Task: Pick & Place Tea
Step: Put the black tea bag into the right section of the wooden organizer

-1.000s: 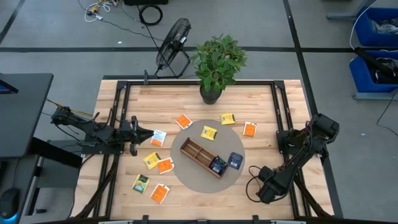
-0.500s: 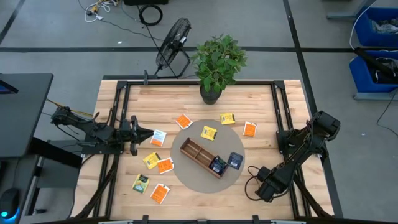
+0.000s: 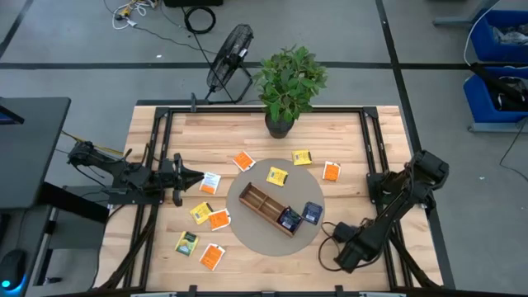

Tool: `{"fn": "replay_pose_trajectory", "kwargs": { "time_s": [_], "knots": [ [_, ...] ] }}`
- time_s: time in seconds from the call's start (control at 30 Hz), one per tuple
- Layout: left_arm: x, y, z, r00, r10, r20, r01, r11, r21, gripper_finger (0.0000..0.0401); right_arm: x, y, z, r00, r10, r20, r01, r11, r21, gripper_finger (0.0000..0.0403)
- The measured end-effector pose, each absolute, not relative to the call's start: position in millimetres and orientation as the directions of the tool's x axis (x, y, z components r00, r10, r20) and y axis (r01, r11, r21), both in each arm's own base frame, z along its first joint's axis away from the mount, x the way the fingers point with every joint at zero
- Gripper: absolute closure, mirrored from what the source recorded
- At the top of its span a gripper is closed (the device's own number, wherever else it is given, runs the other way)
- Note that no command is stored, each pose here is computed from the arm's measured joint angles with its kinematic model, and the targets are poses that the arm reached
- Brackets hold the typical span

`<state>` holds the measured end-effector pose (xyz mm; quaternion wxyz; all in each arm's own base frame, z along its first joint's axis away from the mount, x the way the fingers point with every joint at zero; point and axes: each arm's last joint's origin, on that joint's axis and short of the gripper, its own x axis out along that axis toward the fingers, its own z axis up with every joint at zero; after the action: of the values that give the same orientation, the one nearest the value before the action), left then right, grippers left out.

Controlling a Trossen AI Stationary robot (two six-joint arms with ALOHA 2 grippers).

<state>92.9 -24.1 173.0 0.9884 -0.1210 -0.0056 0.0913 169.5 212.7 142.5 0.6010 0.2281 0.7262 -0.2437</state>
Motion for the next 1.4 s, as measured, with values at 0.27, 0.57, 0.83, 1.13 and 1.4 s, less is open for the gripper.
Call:
{"fn": "replay_pose_trajectory", "kwargs": {
  "time_s": [0.27,0.57,0.83,1.13,1.4],
  "knots": [
    [93,-24,173,0.983,0.182,-0.011,-0.179,0.954,-0.241,0.0344,203,210,171,-0.066,0.037,-0.997,0.591,0.807,-0.009,0.0402],
    [93,-24,173,0.983,0.182,-0.011,-0.179,0.954,-0.240,0.0344,229,206,204,-0.006,0.065,-0.998,0.527,0.848,0.052,0.0403],
    [93,-24,173,0.983,0.182,-0.011,-0.179,0.954,-0.240,0.0344,241,197,235,-0.006,0.030,-1.000,0.475,0.879,0.024,0.0403],
    [93,-24,173,0.983,0.182,-0.011,-0.179,0.954,-0.239,0.0344,260,179,267,0.046,-0.004,-0.999,0.398,0.917,0.015,0.0403],
    [93,-24,173,0.983,0.182,-0.011,-0.179,0.954,-0.239,0.0344,280,155,290,0.104,0.006,-0.995,0.326,0.945,0.040,0.0403]
  ]
}}
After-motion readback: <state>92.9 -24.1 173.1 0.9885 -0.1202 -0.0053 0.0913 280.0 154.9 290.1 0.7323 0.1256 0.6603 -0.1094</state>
